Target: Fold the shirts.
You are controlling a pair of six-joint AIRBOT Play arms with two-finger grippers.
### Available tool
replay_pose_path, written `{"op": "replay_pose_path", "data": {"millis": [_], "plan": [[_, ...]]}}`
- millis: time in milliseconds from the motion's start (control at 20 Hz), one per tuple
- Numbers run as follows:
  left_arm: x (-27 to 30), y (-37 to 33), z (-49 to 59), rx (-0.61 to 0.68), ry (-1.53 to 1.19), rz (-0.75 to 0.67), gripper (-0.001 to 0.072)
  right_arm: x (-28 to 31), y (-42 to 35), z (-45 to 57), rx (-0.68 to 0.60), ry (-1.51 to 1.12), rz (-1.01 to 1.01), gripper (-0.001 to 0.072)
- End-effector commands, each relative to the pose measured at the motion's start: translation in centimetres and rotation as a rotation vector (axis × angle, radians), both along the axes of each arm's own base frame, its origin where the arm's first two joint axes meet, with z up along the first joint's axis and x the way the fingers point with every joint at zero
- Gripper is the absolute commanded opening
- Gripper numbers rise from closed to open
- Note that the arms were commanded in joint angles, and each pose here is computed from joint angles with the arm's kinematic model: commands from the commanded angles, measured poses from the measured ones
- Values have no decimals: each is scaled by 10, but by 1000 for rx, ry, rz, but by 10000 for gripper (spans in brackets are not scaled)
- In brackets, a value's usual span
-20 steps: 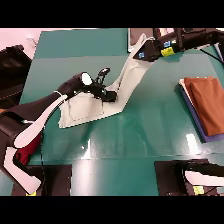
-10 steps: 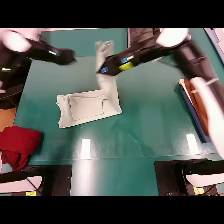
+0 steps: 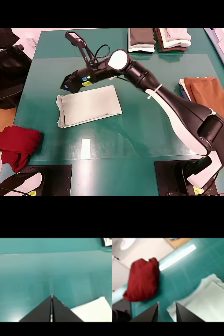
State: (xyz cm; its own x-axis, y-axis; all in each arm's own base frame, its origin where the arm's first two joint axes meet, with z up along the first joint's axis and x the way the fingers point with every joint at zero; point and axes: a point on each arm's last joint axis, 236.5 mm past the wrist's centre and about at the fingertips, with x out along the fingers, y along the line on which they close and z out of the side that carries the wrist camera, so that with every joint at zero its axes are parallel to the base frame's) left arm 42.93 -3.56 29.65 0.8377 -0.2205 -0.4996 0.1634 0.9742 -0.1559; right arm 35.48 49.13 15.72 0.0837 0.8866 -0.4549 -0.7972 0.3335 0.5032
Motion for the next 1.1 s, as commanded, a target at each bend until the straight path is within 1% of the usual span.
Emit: {"op": "replay_pose_path", "data": {"millis": [0, 100, 300, 350, 400, 450, 600, 700, 800, 850, 950, 1050], "plan": [[-8, -13, -1, 9, 14, -36, 30, 31, -62, -35, -171, 36, -97, 258], [-10, -33, 0, 9, 11, -82, 31, 42, -117, -62, -248, 127, -166, 259], [-12, -62, -6, 24, 20, -161, 31, 52, -209, -117, -331, 317, -296, 265], [-12, -67, -8, 24, 24, -173, 31, 54, -225, -132, -340, 361, -326, 289], [-12, -72, -11, 24, 31, -183, 31, 54, -238, -146, -345, 403, -357, 443], [-11, -74, -14, 15, 38, -188, 31, 55, -247, -159, -345, 426, -389, 530], [-6, -74, -22, 15, 58, -189, 31, 57, -249, -186, -282, 515, -469, 536], [-4, -75, -25, 12, 66, -190, 31, 53, -235, -199, -214, 619, -478, 529], [-2, -75, -29, 12, 73, -190, 31, 50, -217, -212, -180, 697, -457, 522], [-2, -76, -29, 12, 76, -191, 31, 48, -206, -217, -177, 717, -437, 520], [-2, -76, -29, 12, 75, -190, 31, 40, -179, -228, -204, 719, -372, 496], [-2, -76, -30, 12, 77, -191, 31, 34, -150, -235, -220, 701, -317, 493]]}}
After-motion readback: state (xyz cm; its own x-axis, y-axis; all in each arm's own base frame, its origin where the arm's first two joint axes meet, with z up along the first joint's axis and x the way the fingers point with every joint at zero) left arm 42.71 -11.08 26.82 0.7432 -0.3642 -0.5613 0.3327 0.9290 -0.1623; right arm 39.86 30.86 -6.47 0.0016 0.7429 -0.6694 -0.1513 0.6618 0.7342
